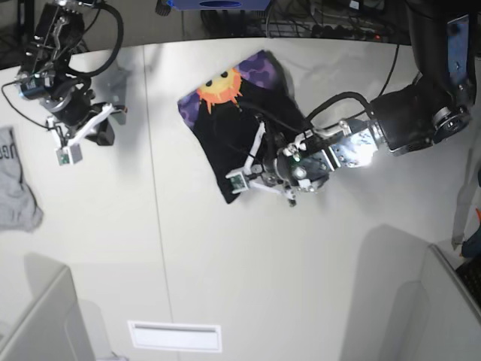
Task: Fold the T-shirt properly
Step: 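Drag the folded bundle with the left gripper and release it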
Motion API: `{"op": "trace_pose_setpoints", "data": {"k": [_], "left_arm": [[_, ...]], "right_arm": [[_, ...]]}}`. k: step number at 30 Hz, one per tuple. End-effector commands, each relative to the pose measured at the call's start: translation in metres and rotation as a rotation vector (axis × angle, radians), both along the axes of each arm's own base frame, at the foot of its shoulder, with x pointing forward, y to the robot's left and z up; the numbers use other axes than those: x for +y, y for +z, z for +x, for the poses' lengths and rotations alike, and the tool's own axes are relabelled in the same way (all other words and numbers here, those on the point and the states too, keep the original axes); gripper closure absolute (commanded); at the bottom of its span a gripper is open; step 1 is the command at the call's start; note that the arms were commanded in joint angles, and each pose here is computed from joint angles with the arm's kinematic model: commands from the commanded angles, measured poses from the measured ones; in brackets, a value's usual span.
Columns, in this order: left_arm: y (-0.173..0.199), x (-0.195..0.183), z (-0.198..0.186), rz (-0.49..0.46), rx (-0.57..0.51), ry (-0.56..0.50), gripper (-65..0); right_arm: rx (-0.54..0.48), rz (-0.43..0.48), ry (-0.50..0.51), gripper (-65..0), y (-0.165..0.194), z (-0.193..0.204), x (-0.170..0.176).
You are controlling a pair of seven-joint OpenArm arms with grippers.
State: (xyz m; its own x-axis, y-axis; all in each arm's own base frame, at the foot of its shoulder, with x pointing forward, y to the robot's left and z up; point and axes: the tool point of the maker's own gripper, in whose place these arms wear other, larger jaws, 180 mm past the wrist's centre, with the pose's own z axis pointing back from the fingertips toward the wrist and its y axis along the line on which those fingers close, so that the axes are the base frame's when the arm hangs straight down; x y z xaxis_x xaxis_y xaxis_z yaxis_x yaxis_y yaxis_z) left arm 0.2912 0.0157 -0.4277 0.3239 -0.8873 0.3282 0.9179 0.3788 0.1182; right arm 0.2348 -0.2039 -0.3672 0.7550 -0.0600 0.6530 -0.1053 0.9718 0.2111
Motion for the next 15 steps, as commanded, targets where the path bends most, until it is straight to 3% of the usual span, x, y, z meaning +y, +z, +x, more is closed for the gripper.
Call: {"op": "trace_pose_setpoints", "data": {"k": [1, 8, 15], "left_arm": [[-0.008, 0.0, -0.009, 0.02, 0.011, -0.031, 0.0], [0.003, -0.029, 0.009, 0.043, -0.206, -0.179, 0.0], [0.006, -0.047, 0.003, 0.127, -0.271, -0.474, 0.0]], "right_arm": [[-0.035, -0.01, -0.014, 0.0, 0.009, 0.003, -0.008], [-0.012, -0.008, -0.09, 0.0, 0.003, -0.013, -0.024], [-0.013, 0.009, -0.13, 0.0, 0.001, -0.016, -0.025]]}}
